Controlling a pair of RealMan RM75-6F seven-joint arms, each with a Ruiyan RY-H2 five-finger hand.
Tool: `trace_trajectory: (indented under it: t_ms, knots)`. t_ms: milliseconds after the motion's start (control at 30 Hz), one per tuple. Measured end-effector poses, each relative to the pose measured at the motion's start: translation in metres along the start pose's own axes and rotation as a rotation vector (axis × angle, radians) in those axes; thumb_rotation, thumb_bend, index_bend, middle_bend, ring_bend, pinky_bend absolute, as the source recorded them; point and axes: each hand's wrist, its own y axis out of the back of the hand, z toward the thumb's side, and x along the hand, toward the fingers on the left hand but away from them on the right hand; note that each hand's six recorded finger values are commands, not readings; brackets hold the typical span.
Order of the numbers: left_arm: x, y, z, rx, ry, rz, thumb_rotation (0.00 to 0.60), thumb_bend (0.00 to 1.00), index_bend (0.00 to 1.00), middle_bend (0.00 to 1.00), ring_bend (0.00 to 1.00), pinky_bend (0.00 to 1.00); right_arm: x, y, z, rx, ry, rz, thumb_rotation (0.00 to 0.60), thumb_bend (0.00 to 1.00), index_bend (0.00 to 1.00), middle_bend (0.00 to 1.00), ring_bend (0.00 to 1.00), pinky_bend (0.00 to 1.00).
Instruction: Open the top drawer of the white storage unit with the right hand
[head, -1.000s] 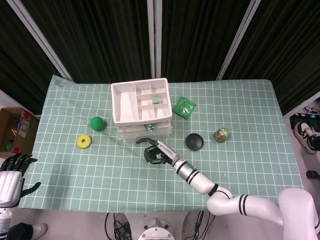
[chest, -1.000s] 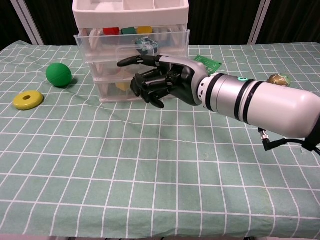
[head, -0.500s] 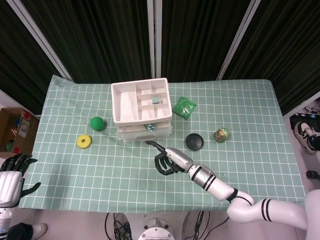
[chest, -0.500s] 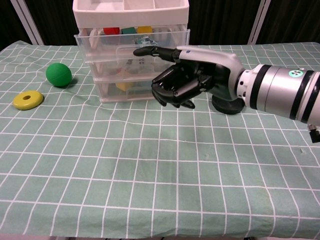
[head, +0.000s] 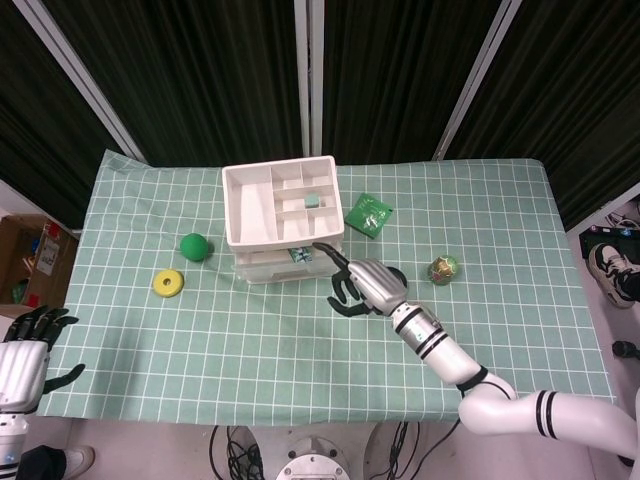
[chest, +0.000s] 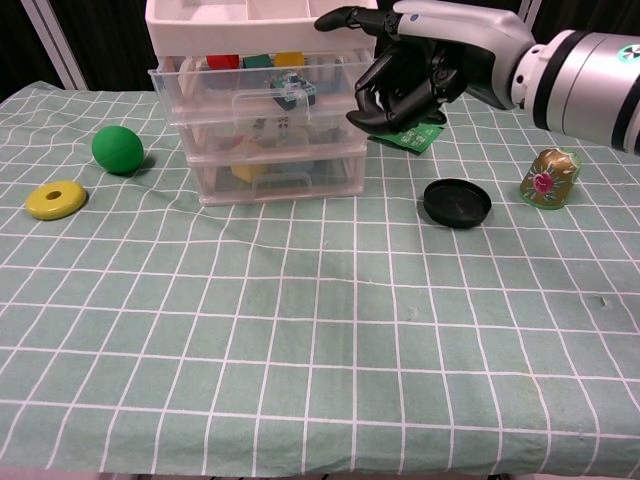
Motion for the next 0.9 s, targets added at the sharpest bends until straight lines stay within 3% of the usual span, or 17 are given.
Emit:
trace_trajectory:
  t_ms: [300,533,900]
  knots:
    - [-0.001,-0.001,-0.002,-0.002,0.008,-0.005,0.6,0.0,0.31,0.23,0.15,0.2,-0.011,-0.004,-0.012,0.007,-0.057,0.019,0.6,0.34,0.13,0.69,0.77,0.87]
    - [0.0,-0.001,-0.001,-0.004,0.003,-0.001,0.6,0.0,0.31,0.23,0.15,0.2,-0.008,-0.005,-0.012,-0.006,-0.062,0.022,0.6,0.37,0.33,0.71,0.78,0.89]
    - [0.001,-0.002,-0.002,-0.005,0.003,-0.003,0.6,0.0,0.31,0.23,0.15,0.2,0.018,-0.01,-0.002,-0.031,-0.034,0.065,0.6,0.37,0.36,0.71,0.78,0.89]
